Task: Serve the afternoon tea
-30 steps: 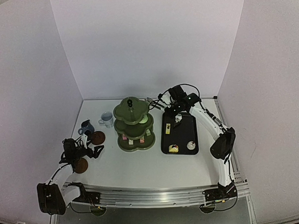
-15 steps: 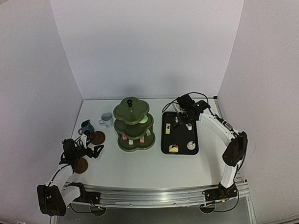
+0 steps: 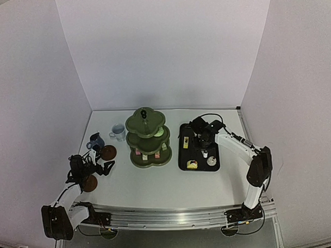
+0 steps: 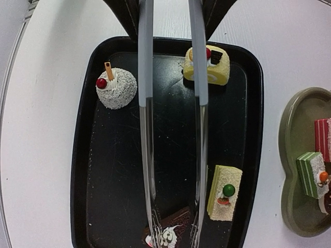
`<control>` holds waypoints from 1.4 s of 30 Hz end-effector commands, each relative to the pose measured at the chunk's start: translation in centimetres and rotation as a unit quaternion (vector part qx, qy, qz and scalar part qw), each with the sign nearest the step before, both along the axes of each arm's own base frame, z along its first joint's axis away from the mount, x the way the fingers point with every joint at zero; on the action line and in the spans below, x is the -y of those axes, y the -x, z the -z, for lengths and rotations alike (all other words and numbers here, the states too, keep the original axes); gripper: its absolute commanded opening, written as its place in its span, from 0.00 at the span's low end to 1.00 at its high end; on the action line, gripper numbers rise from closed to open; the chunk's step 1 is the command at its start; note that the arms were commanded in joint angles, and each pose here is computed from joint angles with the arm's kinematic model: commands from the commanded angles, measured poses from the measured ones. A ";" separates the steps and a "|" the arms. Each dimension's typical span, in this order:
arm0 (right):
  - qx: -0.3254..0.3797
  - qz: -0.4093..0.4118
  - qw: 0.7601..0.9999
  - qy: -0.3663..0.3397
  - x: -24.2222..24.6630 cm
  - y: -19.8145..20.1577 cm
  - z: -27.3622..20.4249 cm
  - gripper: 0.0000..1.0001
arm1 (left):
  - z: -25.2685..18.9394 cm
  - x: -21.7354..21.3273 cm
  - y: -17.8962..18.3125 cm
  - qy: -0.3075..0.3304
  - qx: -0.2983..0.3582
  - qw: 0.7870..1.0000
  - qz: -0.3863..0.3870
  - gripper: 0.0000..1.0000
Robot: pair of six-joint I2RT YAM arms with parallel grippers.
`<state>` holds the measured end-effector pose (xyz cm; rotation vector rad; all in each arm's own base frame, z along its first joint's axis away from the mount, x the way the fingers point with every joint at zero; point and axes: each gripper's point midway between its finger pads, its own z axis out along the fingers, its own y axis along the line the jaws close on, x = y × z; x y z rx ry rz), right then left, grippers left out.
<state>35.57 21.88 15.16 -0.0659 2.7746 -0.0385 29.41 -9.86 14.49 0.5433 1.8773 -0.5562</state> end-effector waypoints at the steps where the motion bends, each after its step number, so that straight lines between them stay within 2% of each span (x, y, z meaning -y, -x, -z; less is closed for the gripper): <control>1: -0.012 0.024 0.999 -0.019 -0.6 0.5 0.3 0.32 | -0.8 0.0 0.0 0.000 0.023 1.000 -0.002 1.00; 22: -0.031 0.039 0.999 -0.014 -2.0 -0.8 2.4 0.31 | -0.3 -0.1 0.0 -0.005 0.021 1.000 -0.004 1.00; 35: 0.012 0.043 0.999 -0.003 -1.4 -0.9 -1.3 0.30 | 0.0 -0.1 0.1 -0.007 0.019 1.000 -0.003 1.00; 42: -0.010 0.039 0.999 0.004 -1.8 -0.7 0.3 0.30 | 0.1 -0.1 0.1 -0.007 0.018 1.000 -0.003 1.00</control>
